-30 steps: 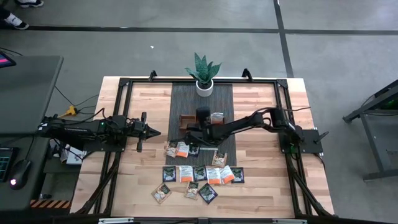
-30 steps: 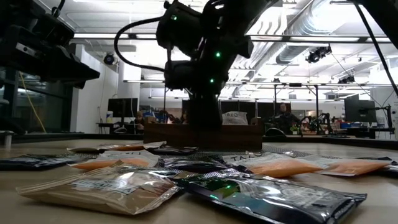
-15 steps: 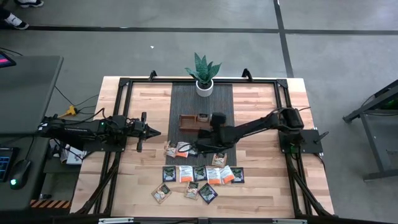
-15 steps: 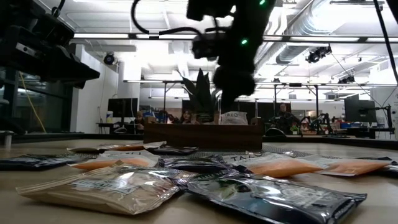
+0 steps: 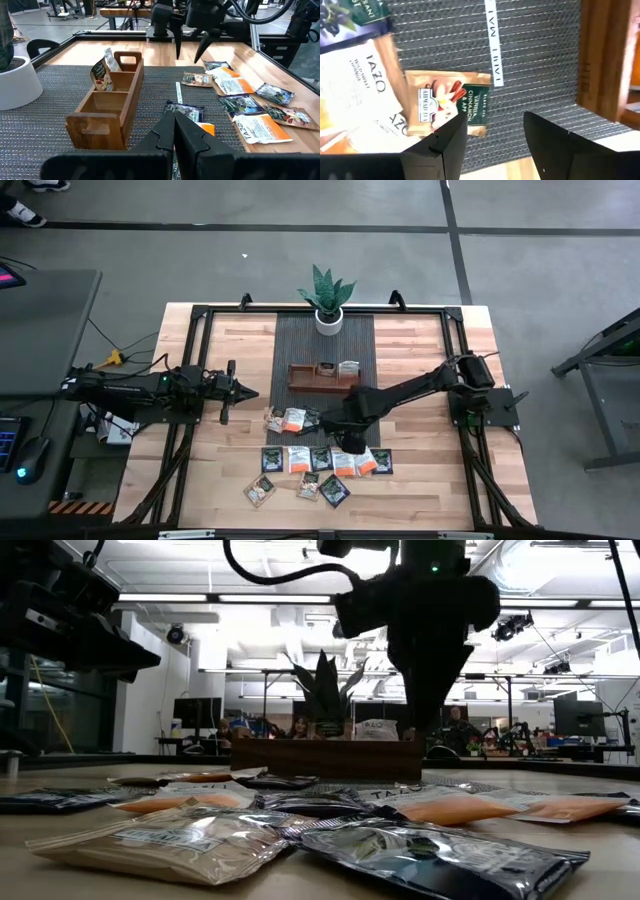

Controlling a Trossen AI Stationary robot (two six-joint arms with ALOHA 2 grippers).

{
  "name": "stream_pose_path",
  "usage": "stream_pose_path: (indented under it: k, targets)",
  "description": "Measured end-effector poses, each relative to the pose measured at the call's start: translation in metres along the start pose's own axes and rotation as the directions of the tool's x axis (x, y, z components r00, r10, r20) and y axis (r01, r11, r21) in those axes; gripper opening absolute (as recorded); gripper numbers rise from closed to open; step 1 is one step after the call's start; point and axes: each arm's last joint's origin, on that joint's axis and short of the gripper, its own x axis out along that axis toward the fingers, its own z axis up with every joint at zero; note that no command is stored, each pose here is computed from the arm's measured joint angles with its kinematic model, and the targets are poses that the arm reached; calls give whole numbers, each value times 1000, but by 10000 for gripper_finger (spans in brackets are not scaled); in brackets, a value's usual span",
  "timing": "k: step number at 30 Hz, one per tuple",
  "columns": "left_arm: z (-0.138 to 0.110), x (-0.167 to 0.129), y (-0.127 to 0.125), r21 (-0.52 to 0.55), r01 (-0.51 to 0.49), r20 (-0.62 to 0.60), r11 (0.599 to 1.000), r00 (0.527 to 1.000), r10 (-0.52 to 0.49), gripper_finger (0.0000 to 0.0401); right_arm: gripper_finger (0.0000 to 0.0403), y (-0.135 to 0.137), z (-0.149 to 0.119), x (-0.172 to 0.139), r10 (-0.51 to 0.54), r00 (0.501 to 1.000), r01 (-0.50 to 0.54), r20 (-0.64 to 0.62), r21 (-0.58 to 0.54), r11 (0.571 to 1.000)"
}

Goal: Pick & Place Tea
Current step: Put the brown tea bag into the middle section of the wooden organizer

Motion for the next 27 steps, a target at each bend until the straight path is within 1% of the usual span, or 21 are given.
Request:
stream_pose_path:
  k: [7, 12, 19, 27]
  targets:
    - [0, 0, 0, 0, 0, -1, 1000, 1000, 0, 1, 191, 1, -14, 26, 79, 997, -78, -25, 39, 996]
    - [0, 0, 0, 0, -2, 0, 1000, 1000, 2, 1, 191, 1, -20, 36, 74, 997, -71, -34, 77, 995]
    - [0, 0, 0, 0, -3, -1, 1000, 1000, 3, 1, 191, -5, -26, 49, 36, 999, -32, -34, 108, 994]
    - [0, 0, 0, 0, -3, -1, 1000, 1000, 3, 1, 191, -7, -35, 68, 109, 994, -107, -5, 145, 984]
